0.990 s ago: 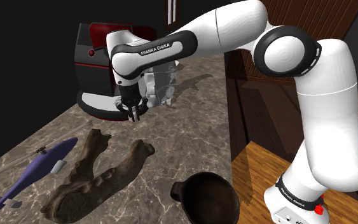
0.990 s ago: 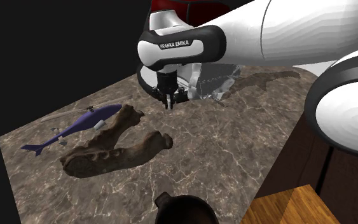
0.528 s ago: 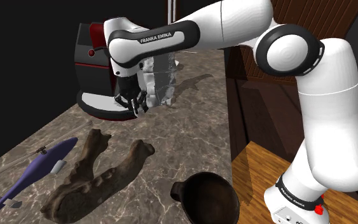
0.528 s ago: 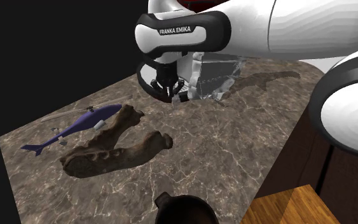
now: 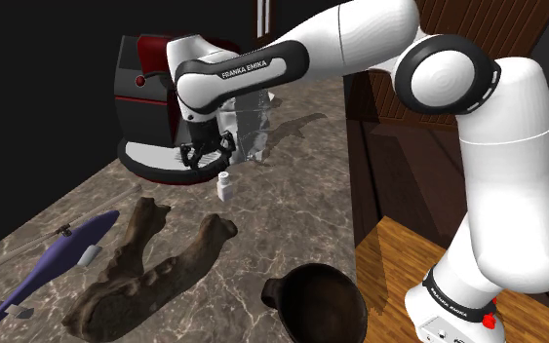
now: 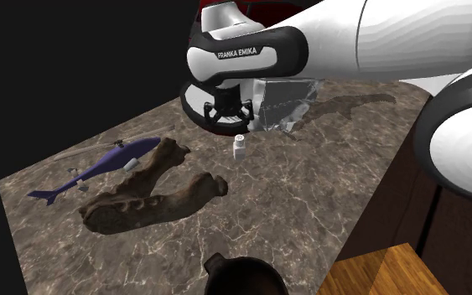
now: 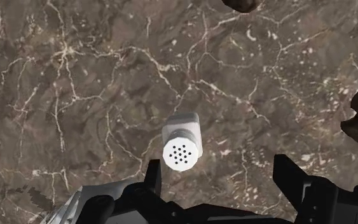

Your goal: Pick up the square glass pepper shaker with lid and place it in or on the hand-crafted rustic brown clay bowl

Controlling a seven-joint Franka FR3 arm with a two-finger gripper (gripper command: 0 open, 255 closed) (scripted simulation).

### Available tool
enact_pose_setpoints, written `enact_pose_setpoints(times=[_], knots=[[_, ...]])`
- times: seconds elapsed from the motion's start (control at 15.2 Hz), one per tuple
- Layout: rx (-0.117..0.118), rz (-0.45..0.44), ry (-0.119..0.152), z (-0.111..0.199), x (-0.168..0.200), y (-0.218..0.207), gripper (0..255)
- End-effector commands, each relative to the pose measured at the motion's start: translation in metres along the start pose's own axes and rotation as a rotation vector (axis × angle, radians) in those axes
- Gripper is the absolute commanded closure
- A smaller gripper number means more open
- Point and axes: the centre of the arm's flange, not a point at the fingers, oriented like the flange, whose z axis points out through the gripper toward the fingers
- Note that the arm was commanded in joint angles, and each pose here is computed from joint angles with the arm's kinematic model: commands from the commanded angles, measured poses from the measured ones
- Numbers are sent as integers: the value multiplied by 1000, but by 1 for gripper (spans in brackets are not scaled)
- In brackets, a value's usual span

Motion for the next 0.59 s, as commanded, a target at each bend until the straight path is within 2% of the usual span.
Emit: enact_pose_setpoints(times=[0.0, 0.53], knots=[[-15, -33, 21, 9, 3, 5, 0], [-15, -33, 21, 49, 4, 6, 0]])
